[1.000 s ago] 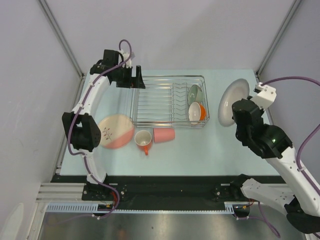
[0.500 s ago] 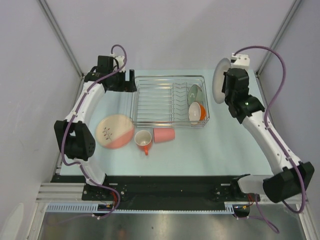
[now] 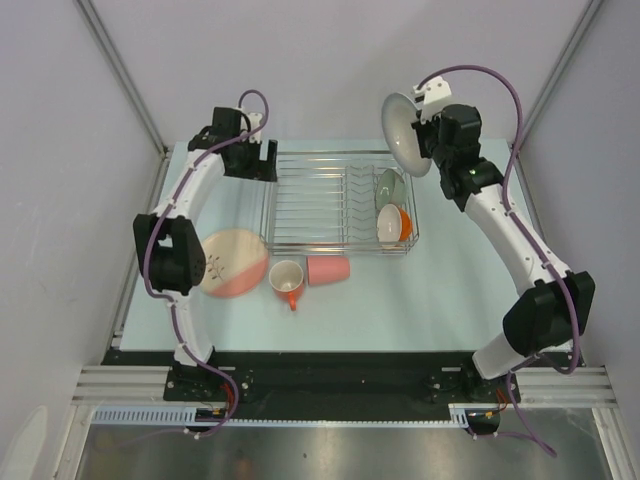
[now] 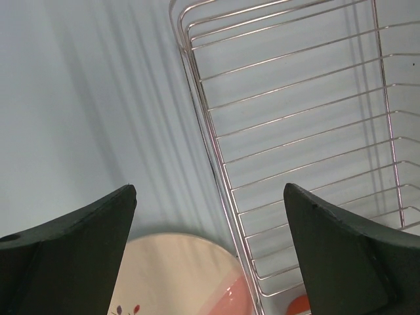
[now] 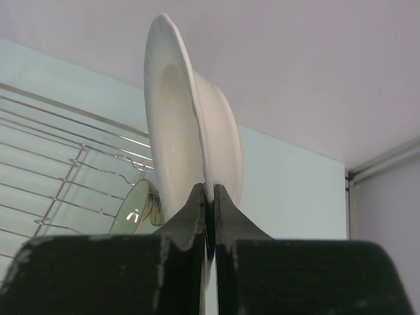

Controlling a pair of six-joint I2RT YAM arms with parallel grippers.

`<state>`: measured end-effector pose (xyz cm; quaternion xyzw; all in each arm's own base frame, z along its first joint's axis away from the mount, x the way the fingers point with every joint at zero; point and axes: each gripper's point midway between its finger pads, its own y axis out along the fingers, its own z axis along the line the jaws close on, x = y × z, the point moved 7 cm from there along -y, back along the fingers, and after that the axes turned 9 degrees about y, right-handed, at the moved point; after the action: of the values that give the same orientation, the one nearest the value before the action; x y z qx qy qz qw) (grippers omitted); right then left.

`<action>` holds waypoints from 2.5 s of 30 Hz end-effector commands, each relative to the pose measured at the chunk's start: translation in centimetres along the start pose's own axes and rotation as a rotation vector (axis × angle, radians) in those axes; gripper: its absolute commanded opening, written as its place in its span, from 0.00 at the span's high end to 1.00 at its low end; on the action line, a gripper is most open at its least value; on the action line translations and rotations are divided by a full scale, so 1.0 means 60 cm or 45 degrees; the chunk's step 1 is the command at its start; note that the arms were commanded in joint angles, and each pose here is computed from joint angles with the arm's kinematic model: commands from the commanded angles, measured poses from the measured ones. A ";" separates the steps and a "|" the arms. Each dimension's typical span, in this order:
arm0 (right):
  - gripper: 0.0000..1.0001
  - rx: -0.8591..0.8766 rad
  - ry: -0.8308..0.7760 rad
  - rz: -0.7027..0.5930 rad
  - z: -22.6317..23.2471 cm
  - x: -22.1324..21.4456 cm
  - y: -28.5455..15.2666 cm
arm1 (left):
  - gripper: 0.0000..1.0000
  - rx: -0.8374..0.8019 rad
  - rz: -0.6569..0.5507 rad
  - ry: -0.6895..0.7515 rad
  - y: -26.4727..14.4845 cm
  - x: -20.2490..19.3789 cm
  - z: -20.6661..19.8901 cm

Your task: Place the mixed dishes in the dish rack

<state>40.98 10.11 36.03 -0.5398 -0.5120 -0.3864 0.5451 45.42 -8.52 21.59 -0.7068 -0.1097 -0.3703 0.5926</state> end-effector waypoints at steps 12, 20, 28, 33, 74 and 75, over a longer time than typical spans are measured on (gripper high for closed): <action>1.00 0.336 -0.828 -0.462 0.050 0.101 0.068 | 0.00 -0.020 0.032 0.151 0.028 0.031 -0.001; 1.00 0.453 -1.027 -0.444 0.089 0.074 0.110 | 0.01 -0.020 0.058 0.158 0.040 0.022 0.000; 1.00 0.541 -1.065 -0.405 0.114 0.048 0.138 | 0.00 -0.014 0.057 0.176 0.051 0.020 0.004; 1.00 0.590 -1.071 -0.381 0.125 0.028 0.151 | 0.00 -0.015 0.059 0.180 0.059 0.020 0.006; 0.59 0.432 -0.729 -0.545 0.142 -0.023 0.224 | 0.03 -0.062 0.077 0.519 0.143 0.021 -0.013; 0.59 0.422 -0.722 -0.539 0.141 -0.023 0.228 | 0.03 -0.061 0.075 0.546 0.142 0.022 -0.017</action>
<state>51.61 20.26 24.90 -0.4348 -0.7758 -0.1344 0.4370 51.05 -11.30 14.25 -0.6633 0.0381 -0.4469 0.5990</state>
